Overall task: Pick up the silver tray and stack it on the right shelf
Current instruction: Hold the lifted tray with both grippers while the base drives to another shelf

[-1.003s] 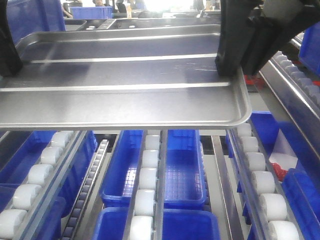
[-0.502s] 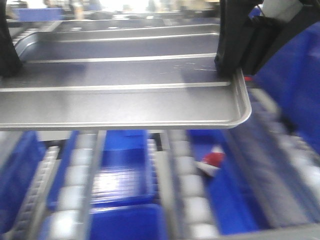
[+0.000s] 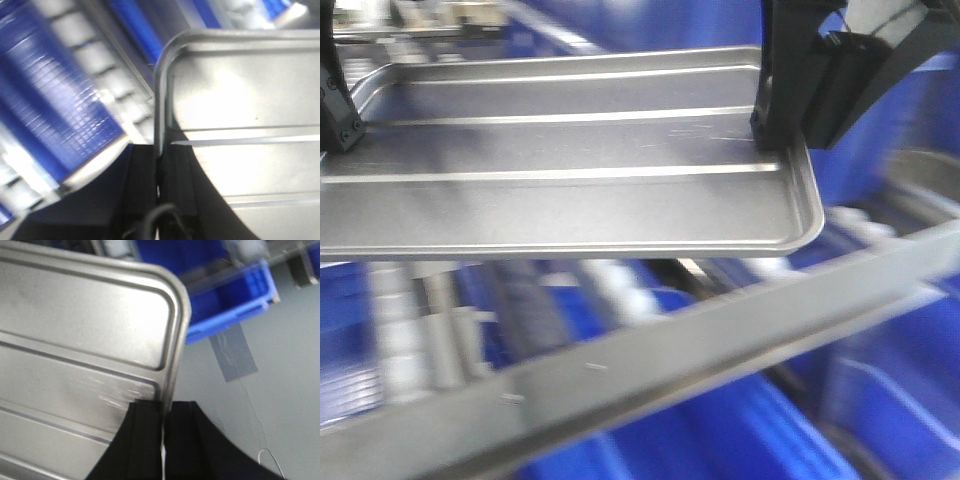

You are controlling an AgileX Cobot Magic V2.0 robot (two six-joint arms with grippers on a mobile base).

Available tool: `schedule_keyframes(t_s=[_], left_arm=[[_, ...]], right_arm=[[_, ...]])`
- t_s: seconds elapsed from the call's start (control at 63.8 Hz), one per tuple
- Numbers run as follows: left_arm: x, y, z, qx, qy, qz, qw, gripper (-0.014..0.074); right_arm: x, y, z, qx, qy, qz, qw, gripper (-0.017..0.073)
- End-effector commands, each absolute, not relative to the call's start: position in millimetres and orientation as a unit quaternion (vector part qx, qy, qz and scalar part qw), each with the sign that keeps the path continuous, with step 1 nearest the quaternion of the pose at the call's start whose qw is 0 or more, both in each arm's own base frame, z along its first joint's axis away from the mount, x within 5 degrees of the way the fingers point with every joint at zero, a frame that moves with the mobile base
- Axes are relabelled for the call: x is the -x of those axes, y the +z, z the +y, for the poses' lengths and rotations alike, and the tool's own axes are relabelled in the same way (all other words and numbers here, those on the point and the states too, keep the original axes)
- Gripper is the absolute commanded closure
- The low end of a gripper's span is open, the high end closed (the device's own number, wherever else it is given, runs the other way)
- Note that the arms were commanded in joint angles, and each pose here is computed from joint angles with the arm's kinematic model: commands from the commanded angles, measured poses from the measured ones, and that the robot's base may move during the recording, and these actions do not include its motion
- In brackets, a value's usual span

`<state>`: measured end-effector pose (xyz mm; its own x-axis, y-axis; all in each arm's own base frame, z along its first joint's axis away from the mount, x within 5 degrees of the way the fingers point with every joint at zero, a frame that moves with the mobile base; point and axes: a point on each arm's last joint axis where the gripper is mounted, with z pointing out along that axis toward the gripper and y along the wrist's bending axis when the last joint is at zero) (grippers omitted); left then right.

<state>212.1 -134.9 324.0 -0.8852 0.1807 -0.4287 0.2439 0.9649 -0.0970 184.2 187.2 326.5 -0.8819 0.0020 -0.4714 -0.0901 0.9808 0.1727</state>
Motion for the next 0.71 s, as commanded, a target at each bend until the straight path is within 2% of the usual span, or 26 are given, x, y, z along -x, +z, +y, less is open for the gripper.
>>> schedule_keyframes(t_s=[0.0, 0.69], left_arm=[[-211.3, 340.4, -135.2, -0.119, -0.084, 0.958, 0.248, 0.0687], [-211.0, 340.4, -135.6, -0.118, -0.086, 0.958, 0.247, 0.0687]], right_arm=[[-182.8, 349.0, 183.8, 0.038, 0.116, 0.950, 0.286, 0.0503], [-182.8, 349.0, 183.8, 0.038, 0.116, 0.950, 0.286, 0.0503]])
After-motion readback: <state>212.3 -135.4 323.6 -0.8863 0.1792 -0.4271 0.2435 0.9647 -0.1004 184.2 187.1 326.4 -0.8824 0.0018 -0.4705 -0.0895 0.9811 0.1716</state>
